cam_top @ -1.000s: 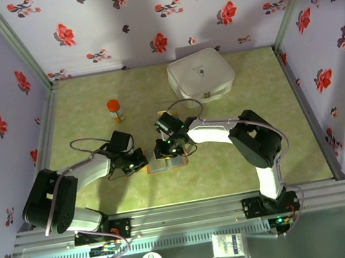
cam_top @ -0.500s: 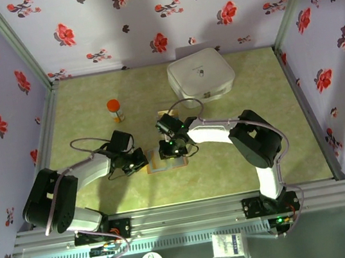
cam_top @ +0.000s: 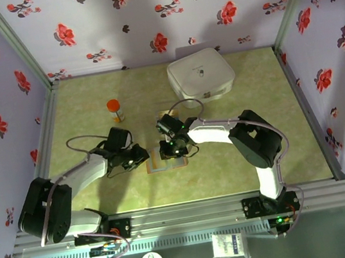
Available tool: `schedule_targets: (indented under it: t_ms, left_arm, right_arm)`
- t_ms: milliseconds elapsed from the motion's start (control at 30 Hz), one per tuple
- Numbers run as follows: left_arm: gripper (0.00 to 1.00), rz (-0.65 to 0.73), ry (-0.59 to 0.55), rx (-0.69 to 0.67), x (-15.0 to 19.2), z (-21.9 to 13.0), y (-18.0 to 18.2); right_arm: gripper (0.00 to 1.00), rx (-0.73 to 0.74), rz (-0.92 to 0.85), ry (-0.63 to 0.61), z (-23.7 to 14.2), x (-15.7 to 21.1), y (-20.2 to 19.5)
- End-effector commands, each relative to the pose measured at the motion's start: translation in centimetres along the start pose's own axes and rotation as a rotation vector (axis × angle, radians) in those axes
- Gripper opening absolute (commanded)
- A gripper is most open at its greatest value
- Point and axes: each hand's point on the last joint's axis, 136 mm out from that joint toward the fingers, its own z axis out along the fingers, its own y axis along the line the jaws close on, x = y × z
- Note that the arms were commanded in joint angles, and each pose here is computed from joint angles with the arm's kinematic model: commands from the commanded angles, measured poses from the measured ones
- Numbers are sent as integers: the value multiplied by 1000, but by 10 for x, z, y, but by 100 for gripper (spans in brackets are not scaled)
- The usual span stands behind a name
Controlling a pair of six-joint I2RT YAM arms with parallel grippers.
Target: Take the credit cards out of the card holder
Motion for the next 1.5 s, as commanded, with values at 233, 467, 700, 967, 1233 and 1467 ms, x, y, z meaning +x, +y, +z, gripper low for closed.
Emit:
schedule_targets:
  t_ms: [233, 467, 700, 967, 1233, 1467]
  left_arm:
    - [24, 24, 53, 46, 3, 12, -28]
    - [23, 25, 78, 50, 6, 22, -29]
    - [19, 22, 92, 62, 8, 30, -32]
    - [12, 26, 84, 77, 7, 26, -37]
    - [11, 36, 77, 100, 6, 21, -52]
    - [11, 61, 84, 107, 7, 24, -69]
  right_arm:
    - [23, 28, -5, 9, -3, 7, -9]
    - [23, 29, -7, 12, -2, 7, -9]
    - [23, 25, -7, 16, -2, 7, -8]
    - [24, 20, -23, 4, -10, 4, -4]
    - [26, 54, -53, -70, -41, -7, -6]
    - [26, 59, -22, -168, -74, -18, -21]
